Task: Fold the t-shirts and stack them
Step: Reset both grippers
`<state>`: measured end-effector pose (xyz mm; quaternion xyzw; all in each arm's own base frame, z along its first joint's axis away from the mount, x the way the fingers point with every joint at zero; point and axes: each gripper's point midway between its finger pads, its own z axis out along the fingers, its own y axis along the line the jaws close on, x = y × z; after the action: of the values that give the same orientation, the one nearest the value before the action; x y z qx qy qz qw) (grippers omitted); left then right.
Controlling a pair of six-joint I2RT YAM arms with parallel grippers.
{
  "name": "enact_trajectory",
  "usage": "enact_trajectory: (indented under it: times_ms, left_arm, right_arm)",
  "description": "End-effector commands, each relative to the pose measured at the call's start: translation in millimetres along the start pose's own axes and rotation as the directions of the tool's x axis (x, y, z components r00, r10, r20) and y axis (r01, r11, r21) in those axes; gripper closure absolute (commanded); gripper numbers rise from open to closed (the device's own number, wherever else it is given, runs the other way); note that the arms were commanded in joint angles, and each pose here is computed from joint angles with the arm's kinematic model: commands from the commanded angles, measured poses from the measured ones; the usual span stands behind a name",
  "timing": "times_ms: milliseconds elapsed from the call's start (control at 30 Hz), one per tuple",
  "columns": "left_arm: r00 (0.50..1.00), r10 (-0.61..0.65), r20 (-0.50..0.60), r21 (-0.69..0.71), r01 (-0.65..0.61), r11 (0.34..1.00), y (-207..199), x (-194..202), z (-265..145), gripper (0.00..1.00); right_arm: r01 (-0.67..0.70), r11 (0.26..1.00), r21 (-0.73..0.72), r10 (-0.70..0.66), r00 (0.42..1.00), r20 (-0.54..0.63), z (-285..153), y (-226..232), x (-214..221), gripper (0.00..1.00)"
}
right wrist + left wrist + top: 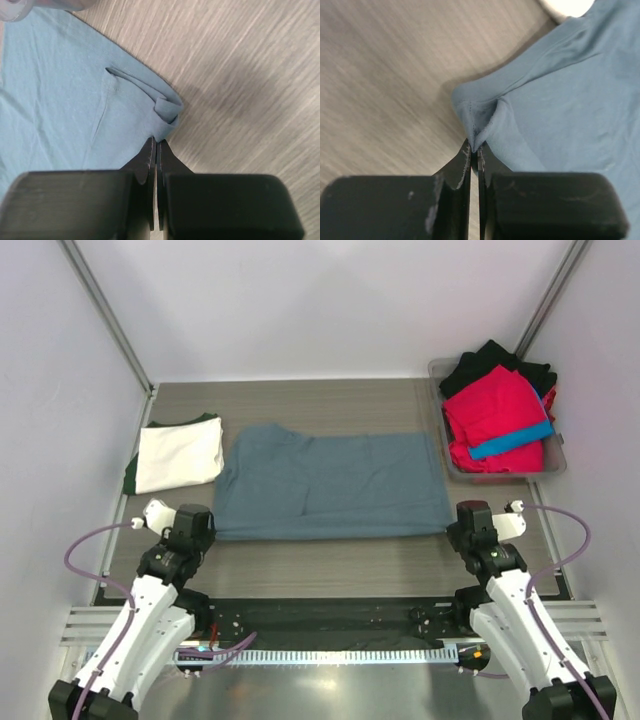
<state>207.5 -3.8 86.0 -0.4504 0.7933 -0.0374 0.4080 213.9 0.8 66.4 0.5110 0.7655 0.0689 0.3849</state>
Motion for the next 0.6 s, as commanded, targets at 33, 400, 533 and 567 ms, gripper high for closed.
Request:
enact_trajectory:
  times_ms: [33,400,533,567]
  left_arm:
    - [0.999,-0.006,0.044,-0.111,0.011,0.994,29.6,-0.2,5.2,0.96]
    - [0.998,-0.043,0.042,-0.015,0.044,0.999,21.2,-0.5,-3.1,0.14]
    - [0.996,0.028,0.089,0.094,-0.036,0.995,-17.0,-27.1,-15.7,0.01]
    - [0.995,0.086,0.046,0.19,-0.093,0.977,-38.4,-21.2,-20.5,0.0]
  right_arm:
    - [-0.005,0.998,0.065,0.003,1.0,0.029,-2.9,-22.6,-2.7,0.97]
    - [0.061,0.997,0.049,-0.063,0.997,0.036,-17.4,-12.3,-15.5,0.52]
    - [0.173,0.985,0.016,-0.174,0.979,0.106,-29.5,16.3,-44.6,0.49]
    - [0.194,0.98,0.033,-0.197,0.972,0.126,-31.6,19.6,-52.7,0.49]
